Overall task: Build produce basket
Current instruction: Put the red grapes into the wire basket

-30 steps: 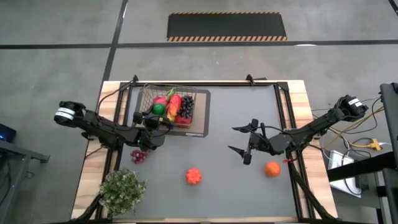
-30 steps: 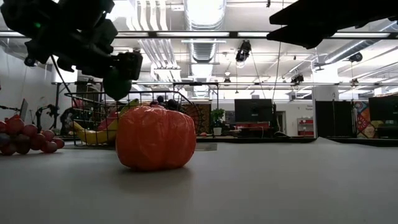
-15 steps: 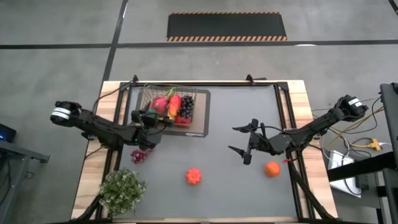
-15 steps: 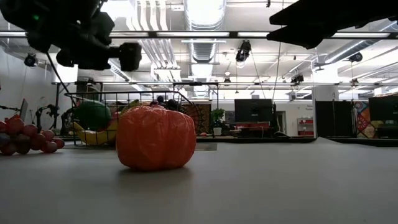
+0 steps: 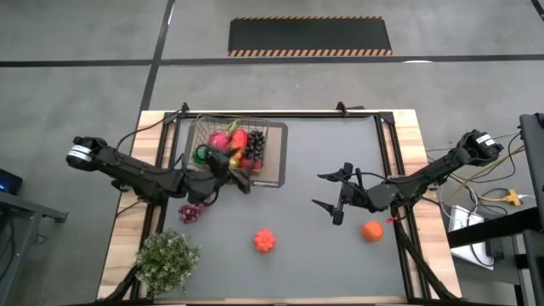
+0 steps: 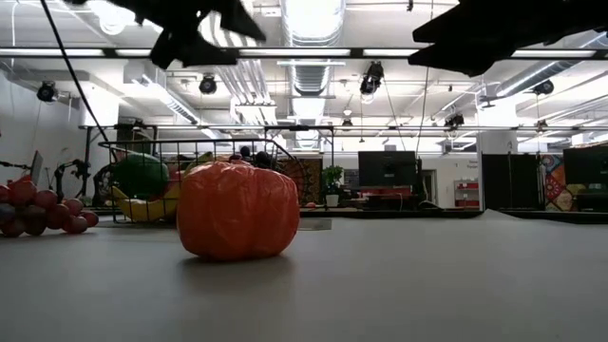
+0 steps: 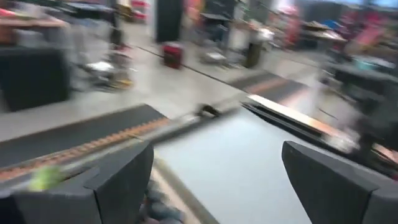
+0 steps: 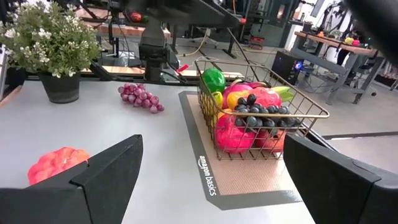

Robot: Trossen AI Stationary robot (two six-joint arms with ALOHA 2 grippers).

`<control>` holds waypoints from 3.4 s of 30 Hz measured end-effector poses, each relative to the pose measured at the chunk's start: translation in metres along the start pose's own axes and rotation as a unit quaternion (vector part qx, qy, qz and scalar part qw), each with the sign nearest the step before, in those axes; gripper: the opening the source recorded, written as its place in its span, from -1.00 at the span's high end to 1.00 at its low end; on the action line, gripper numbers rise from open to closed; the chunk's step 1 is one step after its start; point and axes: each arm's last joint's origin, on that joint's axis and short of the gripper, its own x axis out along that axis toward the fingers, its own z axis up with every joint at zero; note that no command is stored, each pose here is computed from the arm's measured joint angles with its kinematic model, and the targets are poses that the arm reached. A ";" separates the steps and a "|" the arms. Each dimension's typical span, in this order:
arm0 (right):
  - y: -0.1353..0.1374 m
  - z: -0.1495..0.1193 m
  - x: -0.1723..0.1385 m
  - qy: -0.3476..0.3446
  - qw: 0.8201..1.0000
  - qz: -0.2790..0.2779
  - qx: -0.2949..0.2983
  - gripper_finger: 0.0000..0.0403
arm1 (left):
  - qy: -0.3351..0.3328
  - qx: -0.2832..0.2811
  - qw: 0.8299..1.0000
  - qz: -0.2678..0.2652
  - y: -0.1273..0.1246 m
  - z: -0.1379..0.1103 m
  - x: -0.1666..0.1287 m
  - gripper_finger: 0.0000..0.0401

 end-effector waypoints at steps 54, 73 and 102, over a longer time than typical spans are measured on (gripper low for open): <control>0.000 -0.005 0.000 0.019 1.000 0.000 0.005 -0.84 | 0.609 0.125 0.752 0.218 -0.014 -0.113 -0.042 0.86; 0.000 -0.007 0.000 0.030 1.000 0.000 -0.007 -0.84 | 0.282 0.260 0.921 0.065 -0.039 0.043 -0.016 0.87; 0.001 0.008 0.002 0.004 0.993 -0.001 0.117 -0.84 | 0.332 0.262 0.838 0.344 0.088 -0.006 0.094 0.87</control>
